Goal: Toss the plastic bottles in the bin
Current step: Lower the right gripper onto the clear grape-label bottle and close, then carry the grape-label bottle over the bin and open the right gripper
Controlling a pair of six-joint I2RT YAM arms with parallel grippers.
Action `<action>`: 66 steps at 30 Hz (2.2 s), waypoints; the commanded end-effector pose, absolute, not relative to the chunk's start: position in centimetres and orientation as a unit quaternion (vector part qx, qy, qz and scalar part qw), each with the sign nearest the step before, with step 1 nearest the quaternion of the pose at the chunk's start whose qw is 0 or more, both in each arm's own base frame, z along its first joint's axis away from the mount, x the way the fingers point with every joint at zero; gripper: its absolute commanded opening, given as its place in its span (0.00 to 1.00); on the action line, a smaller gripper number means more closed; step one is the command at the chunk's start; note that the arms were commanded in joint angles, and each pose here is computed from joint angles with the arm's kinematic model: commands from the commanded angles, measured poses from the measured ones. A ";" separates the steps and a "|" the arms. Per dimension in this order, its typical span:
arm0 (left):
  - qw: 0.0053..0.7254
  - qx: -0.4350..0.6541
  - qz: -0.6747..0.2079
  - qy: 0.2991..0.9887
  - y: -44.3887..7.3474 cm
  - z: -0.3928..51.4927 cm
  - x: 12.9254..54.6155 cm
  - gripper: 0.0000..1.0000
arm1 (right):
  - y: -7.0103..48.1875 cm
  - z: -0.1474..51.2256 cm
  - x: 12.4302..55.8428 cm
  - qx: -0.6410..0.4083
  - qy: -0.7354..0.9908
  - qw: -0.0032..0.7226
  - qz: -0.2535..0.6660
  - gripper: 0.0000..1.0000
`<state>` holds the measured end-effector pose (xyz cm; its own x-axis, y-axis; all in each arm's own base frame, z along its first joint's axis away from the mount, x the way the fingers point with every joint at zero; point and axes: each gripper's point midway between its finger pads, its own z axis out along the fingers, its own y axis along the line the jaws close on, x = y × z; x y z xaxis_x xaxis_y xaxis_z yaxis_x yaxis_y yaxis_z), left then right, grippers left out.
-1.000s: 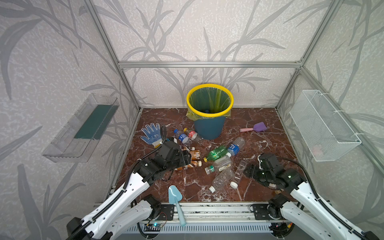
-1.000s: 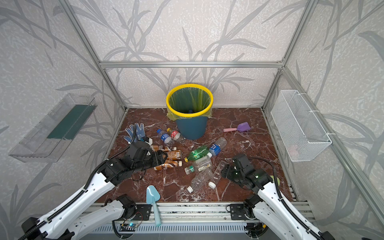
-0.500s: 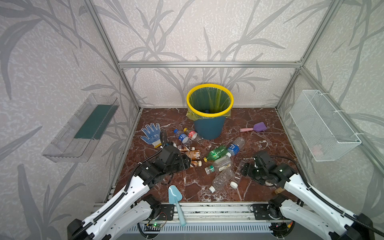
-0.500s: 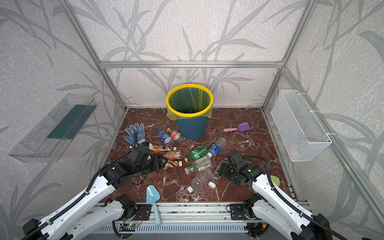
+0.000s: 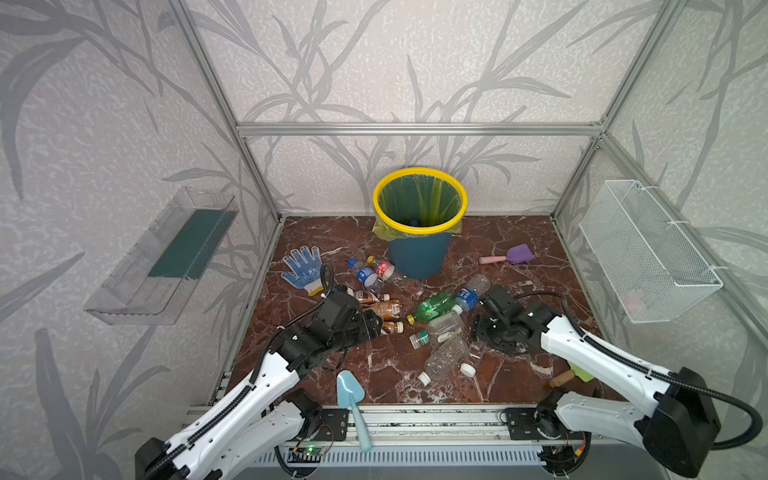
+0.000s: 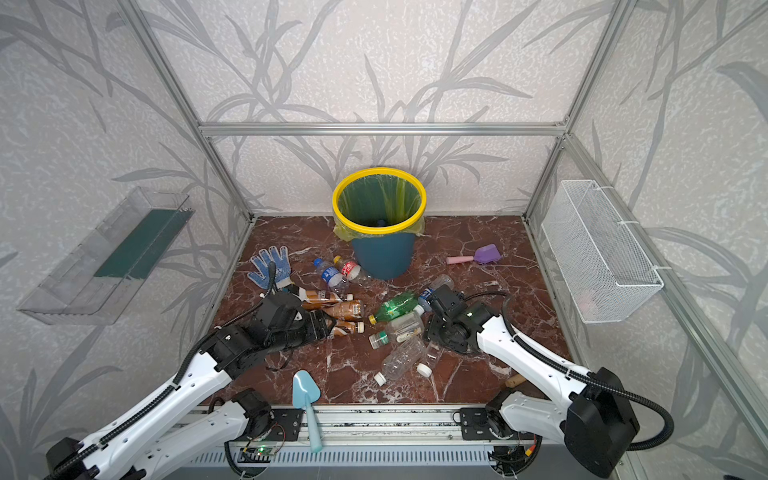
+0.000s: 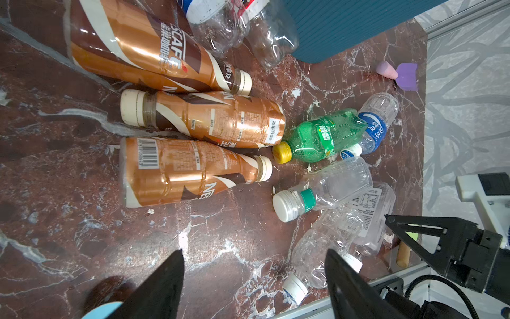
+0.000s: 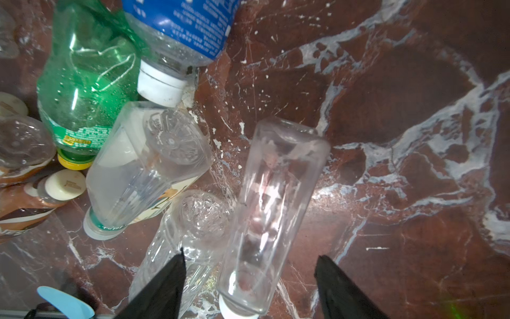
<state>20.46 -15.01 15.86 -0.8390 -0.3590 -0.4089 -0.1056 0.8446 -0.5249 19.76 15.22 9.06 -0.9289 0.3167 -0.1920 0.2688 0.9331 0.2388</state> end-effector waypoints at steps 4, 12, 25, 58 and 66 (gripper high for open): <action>0.254 -0.130 -0.250 0.925 -14.8 15.6 20.1 0.79 | 14.4 8.6 19.9 0.133 0.984 0.114 0.045 0.71; 0.255 -0.129 -0.249 0.925 -14.8 15.6 20.2 0.79 | 14.2 6.9 19.7 0.135 0.985 0.101 0.028 0.67; 0.255 -0.132 -0.242 0.927 -14.5 15.3 20.1 0.79 | 13.5 5.1 18.6 0.129 0.988 0.084 0.019 0.55; 0.268 -0.126 -0.247 0.923 -14.8 17.5 20.7 0.79 | 23.5 52.0 35.7 -0.001 0.772 0.537 0.341 0.53; 0.307 -0.141 -0.242 0.909 -13.2 19.1 20.6 0.79 | 21.6 51.1 40.6 0.065 0.800 0.522 0.288 0.73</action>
<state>20.70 -14.41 18.45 -0.8002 -0.3859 -0.4591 -0.0891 0.8335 -0.5453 40.87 22.09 55.10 -0.3551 0.4747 -0.8054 -0.2899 0.7631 0.5776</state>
